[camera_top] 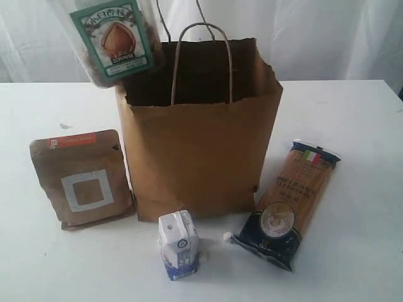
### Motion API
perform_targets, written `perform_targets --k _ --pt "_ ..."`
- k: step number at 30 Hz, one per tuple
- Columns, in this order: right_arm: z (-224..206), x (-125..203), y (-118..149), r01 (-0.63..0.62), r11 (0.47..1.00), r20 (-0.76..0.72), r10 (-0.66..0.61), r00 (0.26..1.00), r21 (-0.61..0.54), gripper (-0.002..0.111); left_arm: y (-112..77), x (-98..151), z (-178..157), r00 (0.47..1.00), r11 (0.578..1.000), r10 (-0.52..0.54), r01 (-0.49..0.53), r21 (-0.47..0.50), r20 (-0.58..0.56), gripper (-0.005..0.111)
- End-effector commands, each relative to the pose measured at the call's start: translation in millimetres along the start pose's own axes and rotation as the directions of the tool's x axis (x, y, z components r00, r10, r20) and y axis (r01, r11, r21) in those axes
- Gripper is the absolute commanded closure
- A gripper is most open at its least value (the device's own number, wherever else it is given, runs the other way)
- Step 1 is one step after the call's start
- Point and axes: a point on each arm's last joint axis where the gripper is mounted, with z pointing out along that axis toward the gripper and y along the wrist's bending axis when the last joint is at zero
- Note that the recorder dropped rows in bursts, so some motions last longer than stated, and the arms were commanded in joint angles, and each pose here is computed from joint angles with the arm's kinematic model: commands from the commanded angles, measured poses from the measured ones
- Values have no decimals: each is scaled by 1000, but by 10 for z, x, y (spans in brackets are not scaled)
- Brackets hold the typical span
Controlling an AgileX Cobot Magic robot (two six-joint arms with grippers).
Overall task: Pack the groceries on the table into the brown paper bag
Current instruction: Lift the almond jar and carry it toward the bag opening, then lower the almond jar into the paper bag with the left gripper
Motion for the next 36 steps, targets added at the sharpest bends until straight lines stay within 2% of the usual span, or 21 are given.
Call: perform_targets --k 1,4,7,12,19,22,26,32,36 --pt "0 6 -7 15 1000 8 -15 1000 8 108 -30 -71 91 999 1000 5 -6 30 33 107" --pt "0 6 -7 15 1000 8 -15 1000 8 108 -59 -110 158 998 997 16 -20 68 57 107" --pt "0 6 -7 15 1000 8 -15 1000 8 108 -115 -149 171 993 989 64 -77 126 102 107" --pt "0 6 -7 15 1000 8 -15 1000 8 108 -115 -186 167 987 988 73 -91 122 144 107" --pt "0 6 -7 15 1000 8 -15 1000 8 108 -164 -266 156 968 979 81 -122 164 236 107" --pt "0 6 -7 15 1000 8 -15 1000 8 108 -179 -252 247 976 975 83 -121 187 200 107" --pt "0 6 -7 15 1000 8 -15 1000 8 108 -198 -194 461 991 965 100 -119 232 94 107" --pt "0 6 -7 15 1000 8 -15 1000 8 108 -205 -134 681 988 952 154 -151 266 9 107" --pt "0 6 -7 15 1000 8 -15 1000 8 108 -192 -85 968 982 948 175 -147 283 -75 107"
